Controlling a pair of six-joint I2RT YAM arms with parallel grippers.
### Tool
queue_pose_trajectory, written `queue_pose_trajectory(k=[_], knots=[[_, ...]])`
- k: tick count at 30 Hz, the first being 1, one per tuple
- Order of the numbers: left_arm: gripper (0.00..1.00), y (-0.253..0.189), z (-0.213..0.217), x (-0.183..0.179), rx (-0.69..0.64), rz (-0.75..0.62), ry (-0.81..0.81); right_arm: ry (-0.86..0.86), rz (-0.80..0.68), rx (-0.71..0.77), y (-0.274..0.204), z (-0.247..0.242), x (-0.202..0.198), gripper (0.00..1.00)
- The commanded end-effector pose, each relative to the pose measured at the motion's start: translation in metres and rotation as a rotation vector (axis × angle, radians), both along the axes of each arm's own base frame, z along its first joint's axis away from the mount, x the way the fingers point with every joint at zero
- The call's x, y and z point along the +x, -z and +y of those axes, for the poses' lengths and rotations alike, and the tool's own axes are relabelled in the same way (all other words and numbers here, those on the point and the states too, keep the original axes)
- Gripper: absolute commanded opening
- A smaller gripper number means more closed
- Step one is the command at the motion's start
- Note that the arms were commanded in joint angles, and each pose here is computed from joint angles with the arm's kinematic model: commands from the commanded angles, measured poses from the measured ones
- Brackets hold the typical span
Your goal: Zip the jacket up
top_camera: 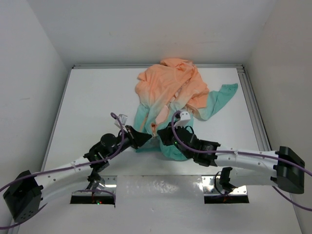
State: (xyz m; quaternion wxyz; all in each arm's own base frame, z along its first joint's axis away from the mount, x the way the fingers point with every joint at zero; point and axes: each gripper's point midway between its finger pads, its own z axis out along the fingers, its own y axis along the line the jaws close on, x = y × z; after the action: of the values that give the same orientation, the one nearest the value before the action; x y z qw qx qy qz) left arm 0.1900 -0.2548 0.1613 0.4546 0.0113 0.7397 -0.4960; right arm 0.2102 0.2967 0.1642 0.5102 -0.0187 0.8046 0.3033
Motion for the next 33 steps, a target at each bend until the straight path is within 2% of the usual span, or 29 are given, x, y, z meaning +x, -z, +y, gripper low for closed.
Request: queue_pose_trajectory(k=[1,8,19,20,22,23,27,29,30,32,33], knots=[[0.00,0.015,-0.008,-0.013,0.044,0.055,0.074,0.028,0.057,0.001,0.010,-0.009,-0.002,0.00],[0.00,0.036,-0.030,-0.047,0.135,0.139,0.286,0.022,0.122,-0.063,0.030,-0.017,-0.010,0.00],[0.00,0.063,-0.016,-0.061,0.193,0.230,0.279,-0.008,0.175,-0.112,0.039,-0.029,-0.024,0.00],[0.00,0.065,-0.016,-0.062,0.196,0.236,0.281,-0.021,0.179,-0.117,0.039,-0.029,-0.026,0.13],[0.00,0.065,-0.015,-0.064,0.199,0.244,0.288,-0.066,0.191,-0.152,0.040,-0.032,-0.034,0.27],[0.00,0.066,-0.015,-0.065,0.204,0.249,0.293,-0.086,0.191,-0.166,0.040,-0.032,-0.037,0.37],[0.00,0.072,-0.015,-0.075,0.217,0.275,0.338,-0.254,0.153,-0.245,0.035,-0.033,-0.055,0.46],[0.00,0.074,-0.015,-0.079,0.219,0.291,0.357,-0.391,0.144,-0.256,0.029,-0.024,-0.071,0.42],[0.00,0.073,-0.016,-0.080,0.216,0.292,0.366,-0.452,0.119,-0.284,0.027,-0.022,-0.076,0.26],[0.00,0.074,-0.017,-0.084,0.220,0.299,0.391,-0.539,0.109,-0.330,0.027,-0.017,-0.089,0.04],[0.00,0.074,-0.017,-0.085,0.221,0.304,0.397,-0.590,0.076,-0.375,0.029,-0.015,-0.097,0.00]])
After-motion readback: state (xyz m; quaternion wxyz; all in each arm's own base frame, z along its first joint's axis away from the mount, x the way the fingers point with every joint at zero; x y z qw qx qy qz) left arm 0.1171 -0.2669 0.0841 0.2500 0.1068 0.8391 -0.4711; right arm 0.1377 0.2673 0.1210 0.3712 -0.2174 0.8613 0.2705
